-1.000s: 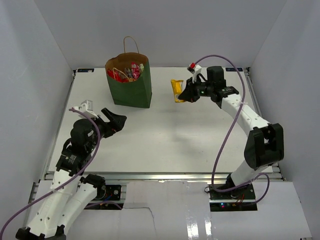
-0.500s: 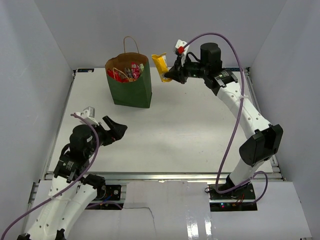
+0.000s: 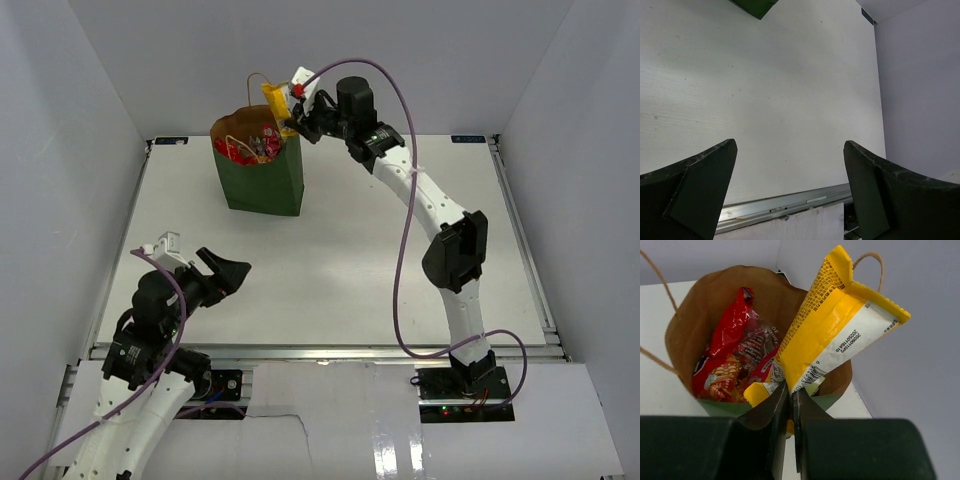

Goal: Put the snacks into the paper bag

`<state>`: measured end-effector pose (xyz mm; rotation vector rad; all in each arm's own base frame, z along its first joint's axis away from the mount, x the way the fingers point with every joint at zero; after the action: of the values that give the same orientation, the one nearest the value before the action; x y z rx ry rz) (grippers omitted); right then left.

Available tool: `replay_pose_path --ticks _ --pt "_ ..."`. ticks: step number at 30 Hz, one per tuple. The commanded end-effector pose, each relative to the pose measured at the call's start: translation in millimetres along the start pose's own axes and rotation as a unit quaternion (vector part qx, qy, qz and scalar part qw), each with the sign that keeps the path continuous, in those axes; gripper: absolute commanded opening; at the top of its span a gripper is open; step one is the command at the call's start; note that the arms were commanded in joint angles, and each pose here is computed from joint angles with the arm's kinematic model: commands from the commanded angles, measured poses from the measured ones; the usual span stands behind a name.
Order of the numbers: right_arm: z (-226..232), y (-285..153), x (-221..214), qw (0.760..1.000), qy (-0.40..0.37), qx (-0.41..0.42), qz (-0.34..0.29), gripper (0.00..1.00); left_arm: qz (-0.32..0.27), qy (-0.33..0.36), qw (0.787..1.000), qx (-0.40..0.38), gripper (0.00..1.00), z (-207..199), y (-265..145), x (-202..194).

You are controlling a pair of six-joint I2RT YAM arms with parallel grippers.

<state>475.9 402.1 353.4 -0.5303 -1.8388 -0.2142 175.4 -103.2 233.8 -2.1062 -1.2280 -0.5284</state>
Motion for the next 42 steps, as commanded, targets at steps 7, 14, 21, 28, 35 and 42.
replay_pose_path --ticks 7,14,21,28,35,42 --pt "-0.9 32.1 37.1 0.994 -0.054 -0.052 -0.074 0.13 0.003 -0.003 1.000 -0.012 0.98 -9.9 -6.8 3.7" --pt "0.7 34.5 34.4 0.993 -0.057 -0.065 -0.075 0.54 0.010 0.001 1.000 -0.001 0.98 -5.2 0.8 1.5" --pt "-6.9 -1.3 62.7 0.995 -0.017 -0.056 -0.082 0.86 -0.002 0.006 1.000 -0.009 0.98 -8.2 4.3 6.3" --pt "30.1 -120.0 24.5 0.992 0.127 0.016 0.011 0.90 0.002 0.037 0.999 -0.004 0.98 -13.1 12.1 14.0" --pt "26.0 -231.0 -83.3 0.960 0.215 -0.108 0.143 0.90 -0.023 0.086 0.994 -0.067 0.98 -37.1 19.5 26.9" --pt "30.9 -315.7 -134.4 0.912 0.209 -0.268 0.229 0.90 -0.051 0.132 0.986 -0.087 0.98 -55.7 20.6 47.8"
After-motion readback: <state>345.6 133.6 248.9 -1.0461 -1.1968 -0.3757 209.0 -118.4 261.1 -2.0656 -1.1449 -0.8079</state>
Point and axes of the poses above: each gripper's point midway between its finger pads, its own y axis out along the fingers, its own z axis along the line the jaws close on, x = y × z, the point moved 1 cm from there along -y, back along the fingers, and after that the axes turned 2 degrees about -y, right-handed, at the moved point
